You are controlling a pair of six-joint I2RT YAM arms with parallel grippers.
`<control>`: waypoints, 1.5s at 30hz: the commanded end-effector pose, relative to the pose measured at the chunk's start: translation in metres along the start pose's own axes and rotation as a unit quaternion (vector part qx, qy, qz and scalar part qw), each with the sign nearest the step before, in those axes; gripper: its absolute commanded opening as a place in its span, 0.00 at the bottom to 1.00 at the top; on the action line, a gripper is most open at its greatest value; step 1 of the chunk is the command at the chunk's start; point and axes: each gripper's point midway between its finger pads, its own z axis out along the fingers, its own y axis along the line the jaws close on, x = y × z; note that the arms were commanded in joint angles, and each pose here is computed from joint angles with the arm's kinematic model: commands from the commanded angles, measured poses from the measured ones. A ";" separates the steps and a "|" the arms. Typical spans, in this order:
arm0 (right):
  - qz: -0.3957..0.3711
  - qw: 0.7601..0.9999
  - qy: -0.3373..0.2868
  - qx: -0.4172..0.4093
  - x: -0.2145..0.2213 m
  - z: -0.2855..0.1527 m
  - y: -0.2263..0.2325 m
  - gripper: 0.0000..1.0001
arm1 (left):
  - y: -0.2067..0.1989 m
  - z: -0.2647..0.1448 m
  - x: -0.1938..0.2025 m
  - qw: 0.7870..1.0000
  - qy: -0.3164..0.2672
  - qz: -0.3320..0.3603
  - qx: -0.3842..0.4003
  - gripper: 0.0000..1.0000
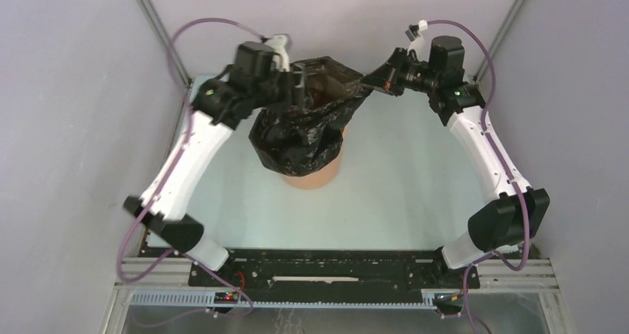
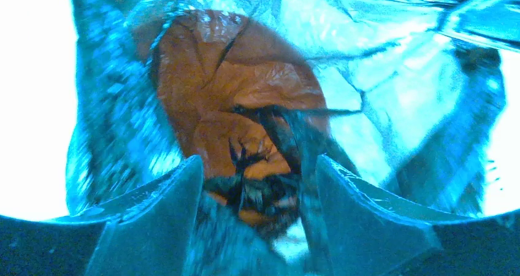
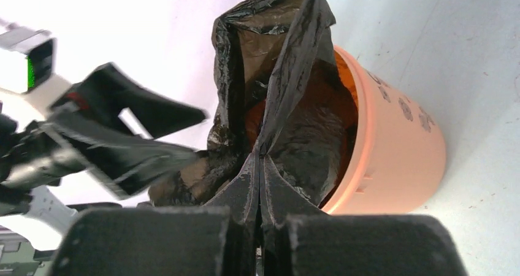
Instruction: Put the trash bags into the trash bin
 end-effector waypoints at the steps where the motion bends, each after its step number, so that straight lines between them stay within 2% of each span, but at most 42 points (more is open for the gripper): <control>1: -0.039 0.998 -0.013 -0.041 -0.006 -0.021 0.032 0.00 | 0.005 -0.074 0.002 0.999 -0.015 -0.049 0.016 0.75; 5: -0.036 0.998 -0.013 -0.060 -0.005 -0.026 0.047 0.00 | 0.028 -0.114 0.011 0.994 -0.041 -0.095 -0.027 0.79; 8: -0.031 0.997 -0.018 -0.066 -0.006 -0.028 0.053 0.00 | 0.035 -0.127 0.031 0.987 -0.033 -0.152 -0.038 0.98; 12: -0.030 0.997 -0.023 -0.066 -0.008 -0.030 0.055 0.00 | 0.042 -0.126 0.063 0.970 -0.019 -0.239 -0.040 1.00; 16: -0.032 0.997 -0.025 -0.070 -0.008 -0.032 0.059 0.00 | 0.013 -0.103 0.060 0.956 -0.039 -0.276 0.093 1.00; 19: -0.030 0.996 -0.029 -0.073 -0.010 -0.033 0.061 0.00 | 0.005 -0.080 0.066 0.952 -0.022 -0.279 0.126 0.99; 21: -0.029 0.996 -0.031 -0.075 -0.011 -0.034 0.064 0.00 | 0.007 -0.068 0.065 0.957 -0.016 -0.265 0.118 0.90; 24: -0.031 0.996 -0.034 -0.075 -0.011 -0.034 0.065 0.00 | 0.014 -0.060 0.046 0.968 -0.025 -0.230 0.094 0.54; 28: -0.034 0.996 -0.038 -0.075 -0.012 -0.037 0.069 0.00 | 0.021 -0.060 0.010 0.976 -0.057 -0.200 0.068 0.20; 29: -0.036 0.996 -0.039 -0.075 -0.012 -0.037 0.069 0.00 | 0.021 -0.062 0.001 0.976 -0.067 -0.195 0.066 0.16; 34: -0.036 0.996 -0.038 -0.072 -0.012 -0.034 0.065 0.00 | 0.010 -0.061 -0.035 0.973 -0.110 -0.177 0.095 0.13; 36: -0.036 0.996 -0.037 -0.070 -0.012 -0.032 0.062 0.00 | 0.007 -0.049 -0.037 0.972 -0.104 -0.180 0.109 0.01; 39: -0.039 0.996 -0.035 -0.070 -0.012 -0.029 0.060 0.00 | 0.009 -0.029 -0.035 0.974 -0.097 -0.175 0.109 0.00; 43: -0.063 0.995 -0.038 -0.068 -0.012 -0.023 0.055 0.00 | 0.023 -0.009 -0.040 0.983 -0.118 -0.118 0.081 0.00; 45: -0.069 0.995 -0.036 -0.059 -0.011 -0.018 0.048 0.00 | 0.030 0.007 -0.031 0.985 -0.099 -0.121 0.075 0.00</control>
